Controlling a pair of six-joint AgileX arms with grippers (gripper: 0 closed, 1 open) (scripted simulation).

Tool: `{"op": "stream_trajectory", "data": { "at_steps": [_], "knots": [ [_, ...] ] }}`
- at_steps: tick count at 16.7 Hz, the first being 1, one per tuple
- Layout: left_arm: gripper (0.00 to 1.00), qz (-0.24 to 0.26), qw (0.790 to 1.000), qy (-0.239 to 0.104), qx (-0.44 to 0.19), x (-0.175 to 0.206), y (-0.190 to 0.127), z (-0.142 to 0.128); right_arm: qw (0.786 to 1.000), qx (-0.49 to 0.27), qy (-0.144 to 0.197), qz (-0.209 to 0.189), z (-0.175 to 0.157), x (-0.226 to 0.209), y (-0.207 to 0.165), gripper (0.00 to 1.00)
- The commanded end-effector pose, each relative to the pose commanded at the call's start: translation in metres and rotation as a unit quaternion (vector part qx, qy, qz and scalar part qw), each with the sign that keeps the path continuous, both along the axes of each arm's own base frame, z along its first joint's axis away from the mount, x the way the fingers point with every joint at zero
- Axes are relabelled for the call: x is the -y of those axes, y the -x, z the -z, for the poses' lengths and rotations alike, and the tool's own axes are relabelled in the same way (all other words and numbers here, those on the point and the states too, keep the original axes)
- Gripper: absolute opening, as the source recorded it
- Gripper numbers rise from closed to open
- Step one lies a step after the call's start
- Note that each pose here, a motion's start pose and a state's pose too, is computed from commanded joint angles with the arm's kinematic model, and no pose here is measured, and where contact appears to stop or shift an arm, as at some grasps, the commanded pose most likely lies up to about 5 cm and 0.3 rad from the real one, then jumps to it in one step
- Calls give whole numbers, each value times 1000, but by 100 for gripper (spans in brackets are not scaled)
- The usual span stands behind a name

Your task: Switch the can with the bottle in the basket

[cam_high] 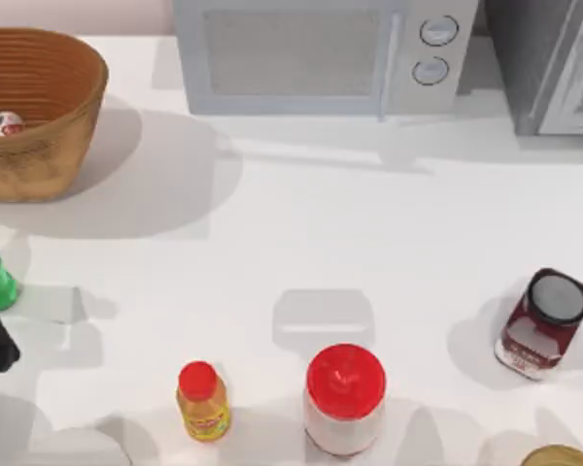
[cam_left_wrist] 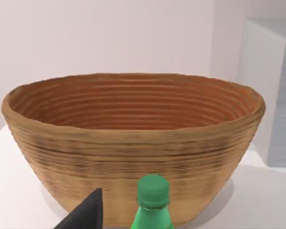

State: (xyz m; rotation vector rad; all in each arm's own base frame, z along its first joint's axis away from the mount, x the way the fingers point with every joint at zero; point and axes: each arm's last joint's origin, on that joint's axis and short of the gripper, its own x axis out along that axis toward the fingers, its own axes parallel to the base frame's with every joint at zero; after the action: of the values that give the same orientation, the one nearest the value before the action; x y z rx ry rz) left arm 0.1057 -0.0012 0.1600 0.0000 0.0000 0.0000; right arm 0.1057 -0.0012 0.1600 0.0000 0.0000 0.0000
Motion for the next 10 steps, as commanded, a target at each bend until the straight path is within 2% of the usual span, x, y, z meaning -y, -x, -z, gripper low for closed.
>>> {"op": "stream_trajectory", "data": {
  "at_steps": [3,5,10],
  "knots": [
    [100,-1,1000,0,-2,0,0,-2,1000,0,0,0,0,0,0,100],
    [100,-3,1000,-2,-14,-1,0,-13,1000,0,0,0,0,0,0,100],
    [100,1,996,-11,-92,-2,-14,-69,1000,0,0,0,0,0,0,100]
  ]
}}
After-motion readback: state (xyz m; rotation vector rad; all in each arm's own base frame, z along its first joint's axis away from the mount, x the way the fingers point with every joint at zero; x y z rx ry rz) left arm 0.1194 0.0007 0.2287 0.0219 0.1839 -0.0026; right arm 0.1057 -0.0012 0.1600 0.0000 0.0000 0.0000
